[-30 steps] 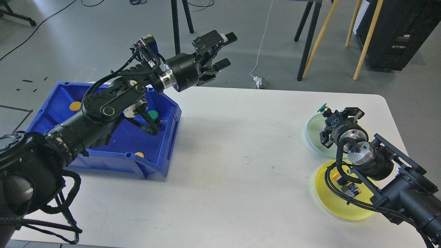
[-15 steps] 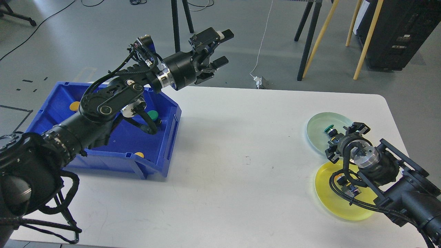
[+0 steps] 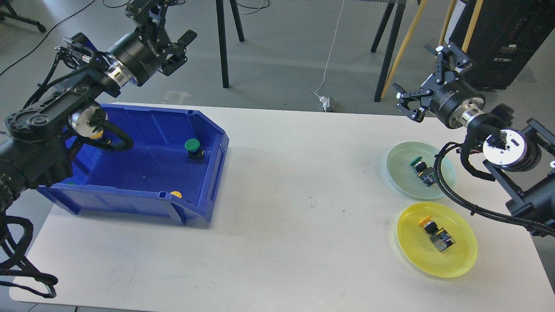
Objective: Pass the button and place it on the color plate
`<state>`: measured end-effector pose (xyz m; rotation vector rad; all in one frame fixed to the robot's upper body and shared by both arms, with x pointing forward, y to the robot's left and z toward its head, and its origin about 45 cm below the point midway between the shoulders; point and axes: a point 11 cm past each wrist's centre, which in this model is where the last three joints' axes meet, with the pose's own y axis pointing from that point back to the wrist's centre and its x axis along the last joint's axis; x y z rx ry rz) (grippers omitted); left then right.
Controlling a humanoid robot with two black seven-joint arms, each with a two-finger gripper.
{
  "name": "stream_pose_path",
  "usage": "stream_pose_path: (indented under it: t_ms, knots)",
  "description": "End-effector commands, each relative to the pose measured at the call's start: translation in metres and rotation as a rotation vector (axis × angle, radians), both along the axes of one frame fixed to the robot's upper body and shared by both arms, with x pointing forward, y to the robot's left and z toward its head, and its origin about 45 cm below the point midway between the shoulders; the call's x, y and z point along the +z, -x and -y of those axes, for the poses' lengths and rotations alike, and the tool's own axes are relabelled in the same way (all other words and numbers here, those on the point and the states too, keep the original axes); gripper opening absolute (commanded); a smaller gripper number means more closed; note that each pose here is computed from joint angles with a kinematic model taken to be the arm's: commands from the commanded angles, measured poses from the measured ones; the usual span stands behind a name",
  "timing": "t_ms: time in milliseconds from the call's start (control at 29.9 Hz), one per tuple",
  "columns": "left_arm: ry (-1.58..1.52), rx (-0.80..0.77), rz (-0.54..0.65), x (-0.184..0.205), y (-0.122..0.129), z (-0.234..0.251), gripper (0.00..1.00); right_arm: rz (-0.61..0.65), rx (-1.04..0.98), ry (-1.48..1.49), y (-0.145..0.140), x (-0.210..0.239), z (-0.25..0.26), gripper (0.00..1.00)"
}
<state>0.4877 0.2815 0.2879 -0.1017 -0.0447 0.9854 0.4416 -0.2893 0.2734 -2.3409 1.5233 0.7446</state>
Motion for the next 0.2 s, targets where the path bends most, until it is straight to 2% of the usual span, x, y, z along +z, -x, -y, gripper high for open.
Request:
stream_pose_path:
  t_ms: [0, 167]
  knots:
    - [0.006, 0.010, -0.012, -0.006, 0.003, -0.005, 1.00, 0.143, 0.217, -0.026, 0.003, 0.023, -0.012, 1.00]
    - [0.022, -0.005, -0.003, -0.002, 0.001, 0.005, 1.00, 0.148, 0.152, -0.017, -0.016, 0.030, 0.003, 1.00]
